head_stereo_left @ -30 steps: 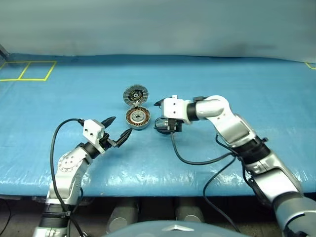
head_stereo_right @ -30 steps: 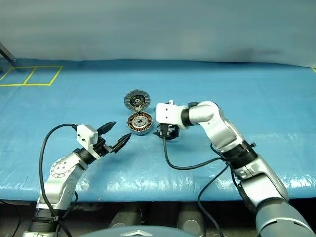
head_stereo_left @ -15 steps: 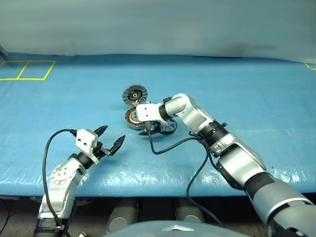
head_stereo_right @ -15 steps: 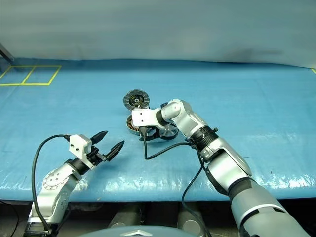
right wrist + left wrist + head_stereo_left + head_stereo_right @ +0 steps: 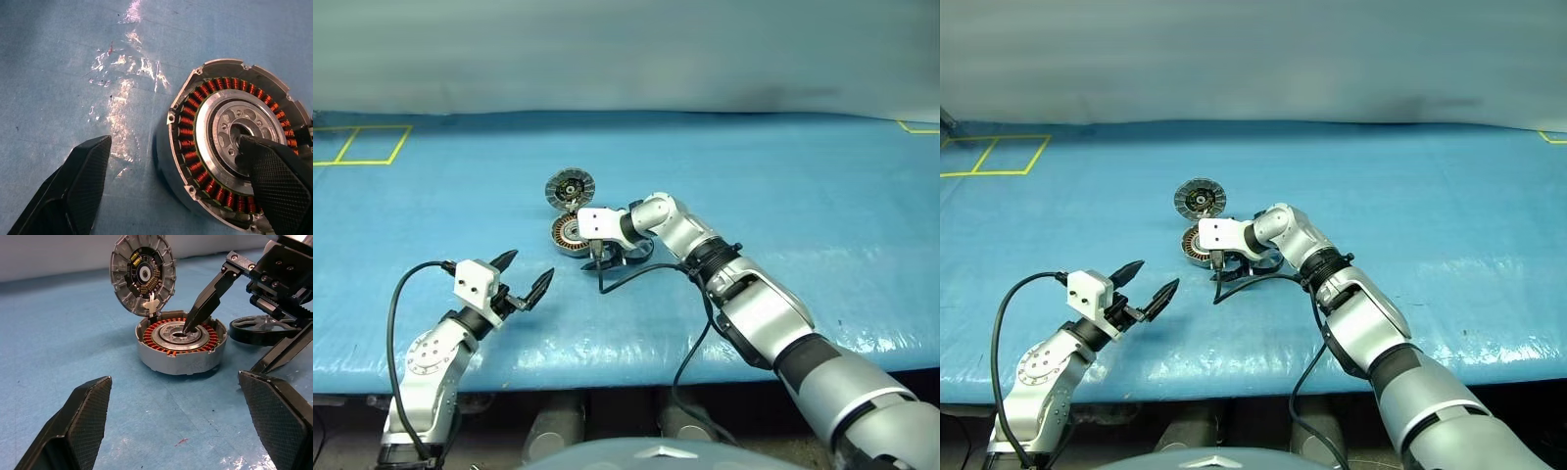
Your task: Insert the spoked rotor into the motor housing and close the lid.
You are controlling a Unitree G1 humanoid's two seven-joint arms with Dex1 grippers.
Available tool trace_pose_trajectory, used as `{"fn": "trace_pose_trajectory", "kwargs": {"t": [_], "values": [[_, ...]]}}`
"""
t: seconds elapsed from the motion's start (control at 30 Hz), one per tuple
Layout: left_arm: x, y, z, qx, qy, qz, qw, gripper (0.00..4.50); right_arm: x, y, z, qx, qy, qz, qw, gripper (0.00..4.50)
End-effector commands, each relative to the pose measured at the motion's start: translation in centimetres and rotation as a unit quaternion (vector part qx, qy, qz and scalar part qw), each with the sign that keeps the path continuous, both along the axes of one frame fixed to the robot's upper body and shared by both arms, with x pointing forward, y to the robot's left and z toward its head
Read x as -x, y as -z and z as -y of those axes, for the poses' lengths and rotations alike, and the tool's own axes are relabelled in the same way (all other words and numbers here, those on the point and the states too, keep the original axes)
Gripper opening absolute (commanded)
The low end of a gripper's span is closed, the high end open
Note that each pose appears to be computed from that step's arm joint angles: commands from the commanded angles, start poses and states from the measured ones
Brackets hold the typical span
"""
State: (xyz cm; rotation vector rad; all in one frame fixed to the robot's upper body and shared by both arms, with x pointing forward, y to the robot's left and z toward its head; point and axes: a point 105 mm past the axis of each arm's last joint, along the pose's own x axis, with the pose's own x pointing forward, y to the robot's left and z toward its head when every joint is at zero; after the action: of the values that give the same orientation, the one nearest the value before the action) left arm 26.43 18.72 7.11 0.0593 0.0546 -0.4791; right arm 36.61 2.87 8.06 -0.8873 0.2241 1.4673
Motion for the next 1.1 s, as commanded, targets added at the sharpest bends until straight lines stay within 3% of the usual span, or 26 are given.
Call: {"fn": "trace_pose_trajectory", "kwargs": {"t": [0.03,0.23,0.47,0.5,0.57,0.77,1.1], "values": [[0.1,-1.5,-0.3,-0.007,-0.004,0.028,1.0,4.5,-0.1,0.0,-0.3,0.002,0.002,0.001,1.0,4.05],[0.0,-1.4,-0.3,-0.009,-0.006,0.027,1.0,4.5,0.4,1.1,0.1,0.026,-0.015,0.001,1.0,2.37],[-0.2,-1.5,-0.2,-0.01,-0.001,0.029,1.0,4.5,1.1,1.5,-0.1,0.02,-0.029,0.003,0.999,2.37],[-0.2,-1.5,-0.2,-0.01,-0.001,0.029,1.0,4.5,1.3,1.4,-0.2,0.014,-0.029,0.002,0.999,2.05],[-0.2,-1.6,-0.3,-0.011,-0.001,0.029,1.0,4.5,1.9,1.1,-0.6,-0.011,-0.032,-0.009,0.999,1.92],[0.1,-1.5,-0.6,-0.012,0.0,0.027,1.0,4.5,4.8,0.0,-1.0,-0.09,-0.034,-0.064,0.993,1.91],[0.6,-2.0,-1.9,-0.018,-0.003,0.029,0.999,4.5,8.0,0.7,-0.5,-0.124,0.016,-0.123,0.985,1.91]]}}
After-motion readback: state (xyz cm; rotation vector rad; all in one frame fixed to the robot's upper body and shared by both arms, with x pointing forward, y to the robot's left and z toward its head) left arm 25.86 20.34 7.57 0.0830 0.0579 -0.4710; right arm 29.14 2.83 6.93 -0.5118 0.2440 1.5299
